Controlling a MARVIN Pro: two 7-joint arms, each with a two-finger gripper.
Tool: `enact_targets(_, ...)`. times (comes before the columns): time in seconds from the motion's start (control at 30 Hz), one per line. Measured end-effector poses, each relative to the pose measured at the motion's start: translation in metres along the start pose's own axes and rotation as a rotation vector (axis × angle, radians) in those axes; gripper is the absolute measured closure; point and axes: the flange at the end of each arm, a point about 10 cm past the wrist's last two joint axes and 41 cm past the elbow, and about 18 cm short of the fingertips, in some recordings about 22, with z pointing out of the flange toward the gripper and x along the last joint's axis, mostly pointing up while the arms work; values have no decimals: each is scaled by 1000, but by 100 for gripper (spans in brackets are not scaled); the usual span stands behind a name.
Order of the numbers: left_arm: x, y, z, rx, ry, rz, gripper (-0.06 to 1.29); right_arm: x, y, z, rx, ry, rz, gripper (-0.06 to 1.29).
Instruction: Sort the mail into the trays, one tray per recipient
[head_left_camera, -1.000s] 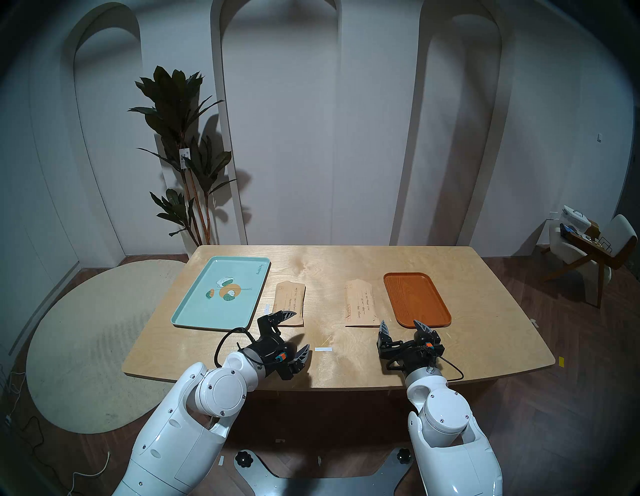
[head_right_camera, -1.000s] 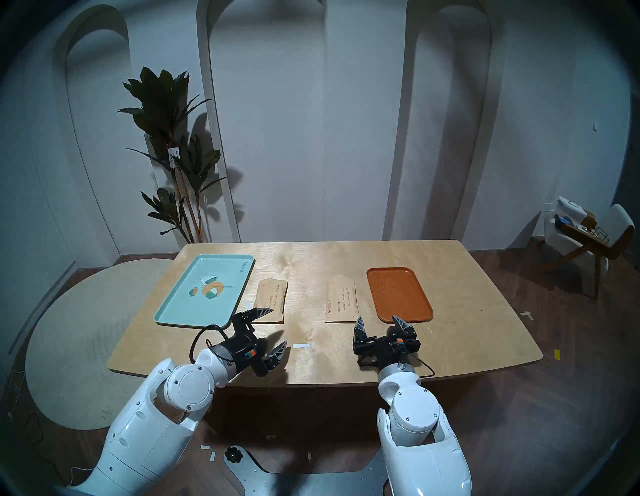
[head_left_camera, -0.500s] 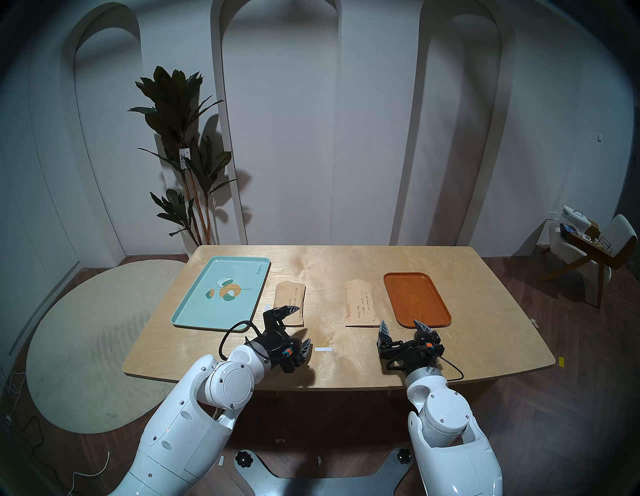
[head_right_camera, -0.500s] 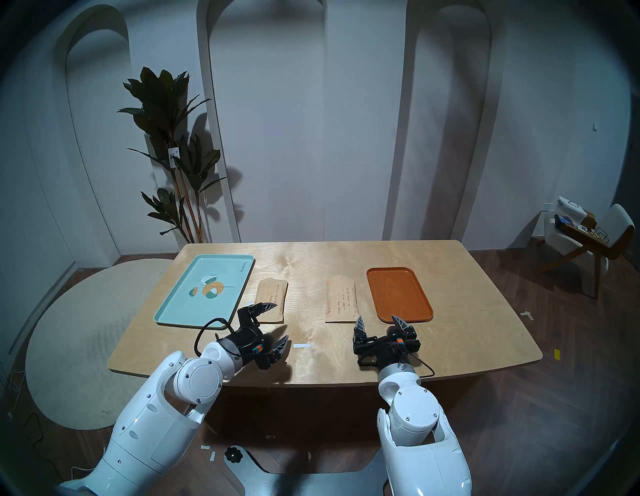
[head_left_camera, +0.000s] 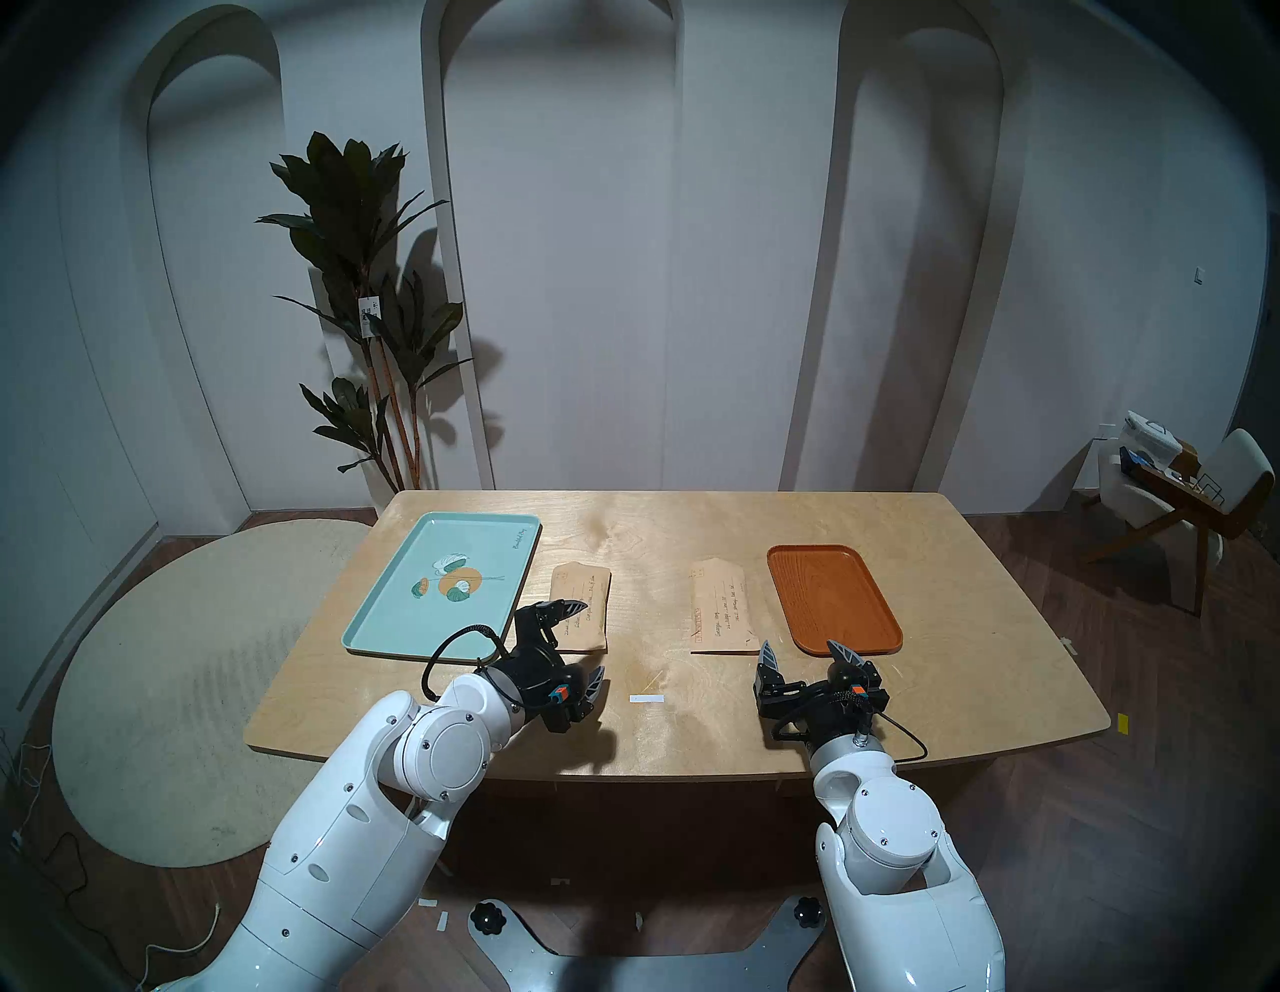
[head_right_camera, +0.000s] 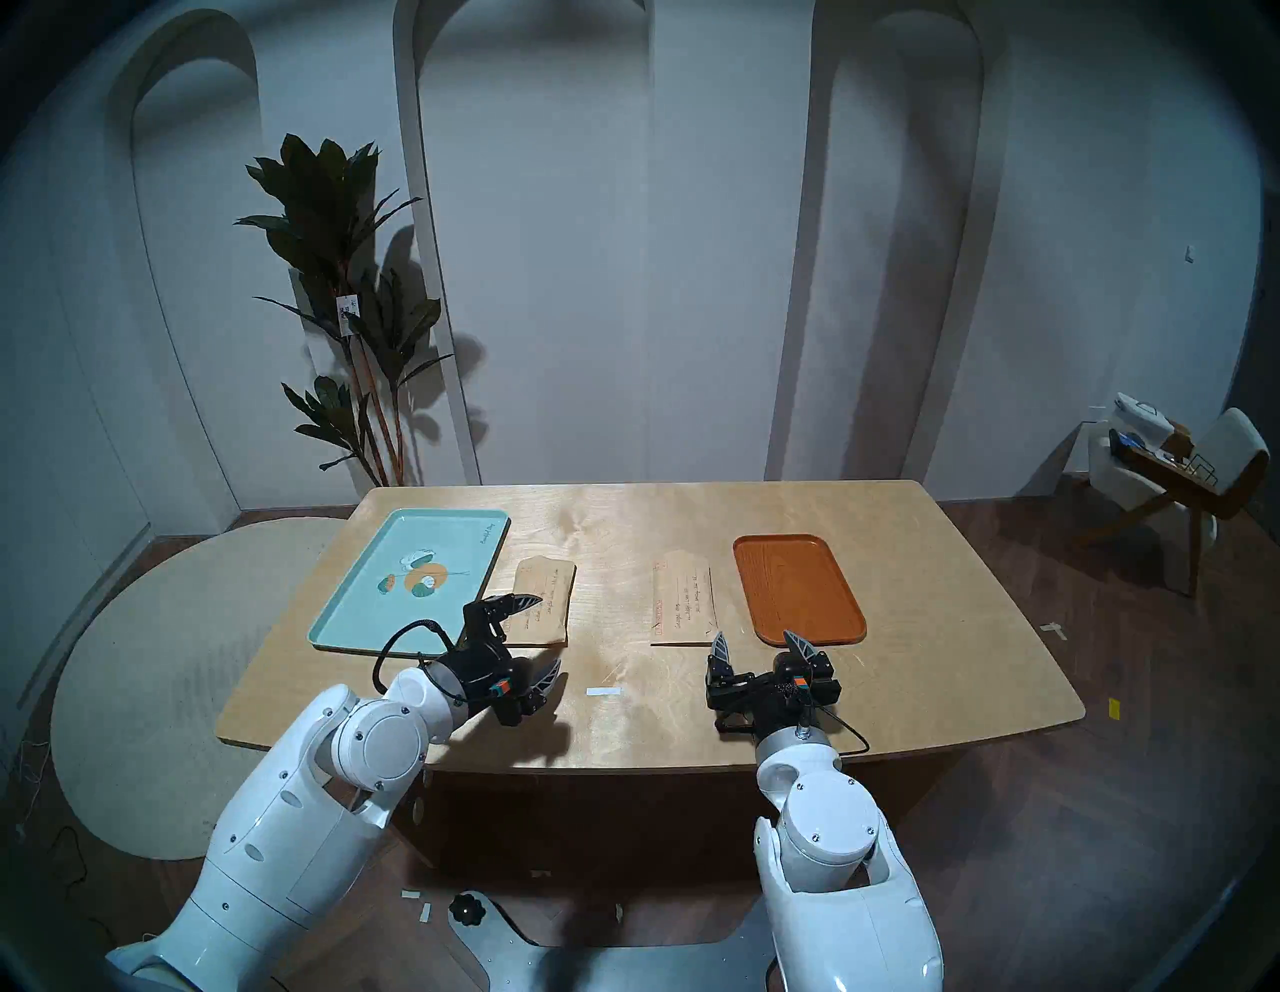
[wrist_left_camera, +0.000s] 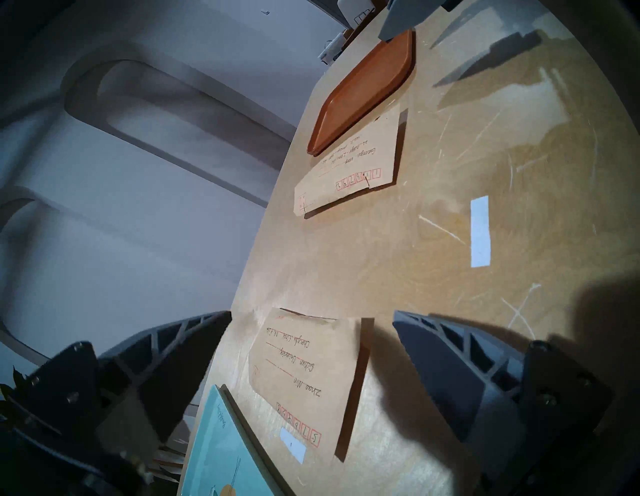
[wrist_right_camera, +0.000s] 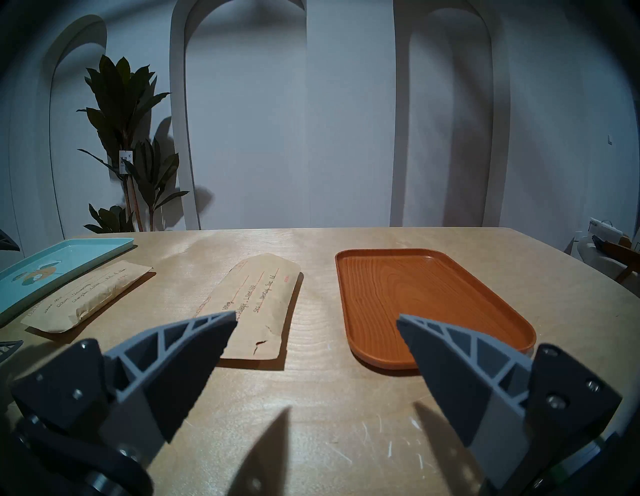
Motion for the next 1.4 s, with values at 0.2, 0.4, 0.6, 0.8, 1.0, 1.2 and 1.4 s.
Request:
enact_targets(0.2, -3, -2, -5, -29, -4, 50, -2, 0, 0, 0, 0, 0, 0, -2)
enact_targets(0.4, -1, 1, -5, -45, -8, 90, -2, 0, 0, 0, 0, 0, 0, -2)
enact_targets(0.6, 3, 5, -1, -48, -7, 117, -2, 0, 0, 0, 0, 0, 0, -2)
enact_targets(0.8, -2, 12, 6, -51, -29, 156, -2, 0, 0, 0, 0, 0, 0, -2)
enact_targets(1.0, -5, 12, 14, -38, -38, 184, -2, 0, 0, 0, 0, 0, 0, -2)
enact_targets(1.2, -10, 6, 25, -20, -45, 213, 2, 0, 0, 0, 0, 0, 0, -2)
enact_targets(1.4, -19, -1, 34, -5, -55, 233, 3, 0, 0, 0, 0, 0, 0, -2)
